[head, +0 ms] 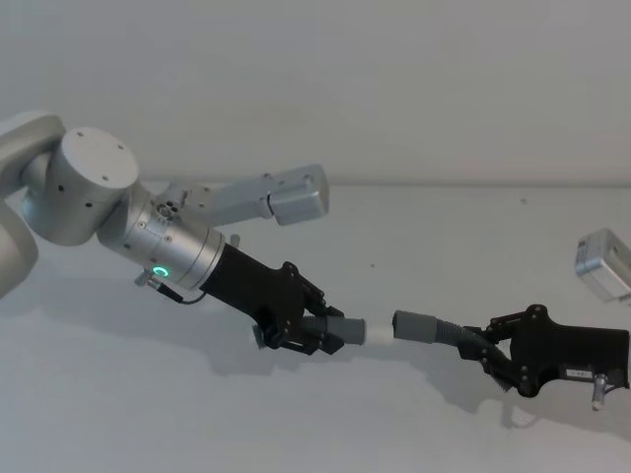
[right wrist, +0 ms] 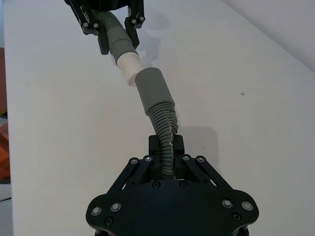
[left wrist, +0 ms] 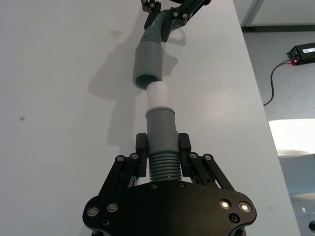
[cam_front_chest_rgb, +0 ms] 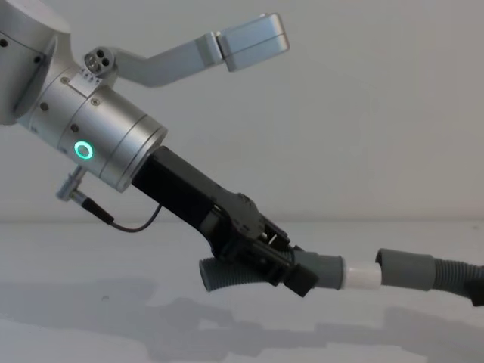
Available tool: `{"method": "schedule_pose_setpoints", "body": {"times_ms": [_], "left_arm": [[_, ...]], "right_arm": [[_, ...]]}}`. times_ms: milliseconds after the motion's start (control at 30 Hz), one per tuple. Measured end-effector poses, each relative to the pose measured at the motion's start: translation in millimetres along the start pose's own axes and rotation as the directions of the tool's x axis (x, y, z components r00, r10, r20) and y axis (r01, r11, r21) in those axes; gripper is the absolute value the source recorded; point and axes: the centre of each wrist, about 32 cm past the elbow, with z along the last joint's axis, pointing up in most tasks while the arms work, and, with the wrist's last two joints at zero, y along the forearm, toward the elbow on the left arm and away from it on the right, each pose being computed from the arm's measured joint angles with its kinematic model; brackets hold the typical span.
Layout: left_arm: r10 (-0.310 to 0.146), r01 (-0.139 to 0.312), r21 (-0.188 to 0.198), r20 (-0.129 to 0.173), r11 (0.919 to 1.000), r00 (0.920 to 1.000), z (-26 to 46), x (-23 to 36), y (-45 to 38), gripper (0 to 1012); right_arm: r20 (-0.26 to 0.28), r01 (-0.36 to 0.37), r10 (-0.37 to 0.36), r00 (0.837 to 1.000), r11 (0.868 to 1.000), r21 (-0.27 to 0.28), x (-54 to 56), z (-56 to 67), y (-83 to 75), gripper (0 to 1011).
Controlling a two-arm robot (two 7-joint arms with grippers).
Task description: Use both hands to pick up one end of the pipe from the table, align the ends, and insert them.
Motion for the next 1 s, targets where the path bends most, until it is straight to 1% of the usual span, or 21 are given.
{"method": "schedule_pose_setpoints", "body": {"times_ms": [433,700,1000], "left_arm": [[0.015,-0.015,0.018,-0.019,0.9997,0.9997,-3.5,-0.7,2.5,356],[0.022,-0.021,0.022,-0.023,0.9995,0.9995,-5.0,0.3,3.6,356],[0.025,-0.025,0.018,-0.022,0.9995,0.9994,-6.5,2.0,3.6,356]], "right_arm": [[-0.002,-0.002,0.002,1.000,1.000,-0.003,0.9,0.1,1.5,137],[0.001,-0.004,0.004,1.000,1.000,-0.006,1.1,0.4,2.7,137],[0.007,-0.004,0.004,1.000,1.000,-0.009,-0.3,1.2,4.2,137]]}}
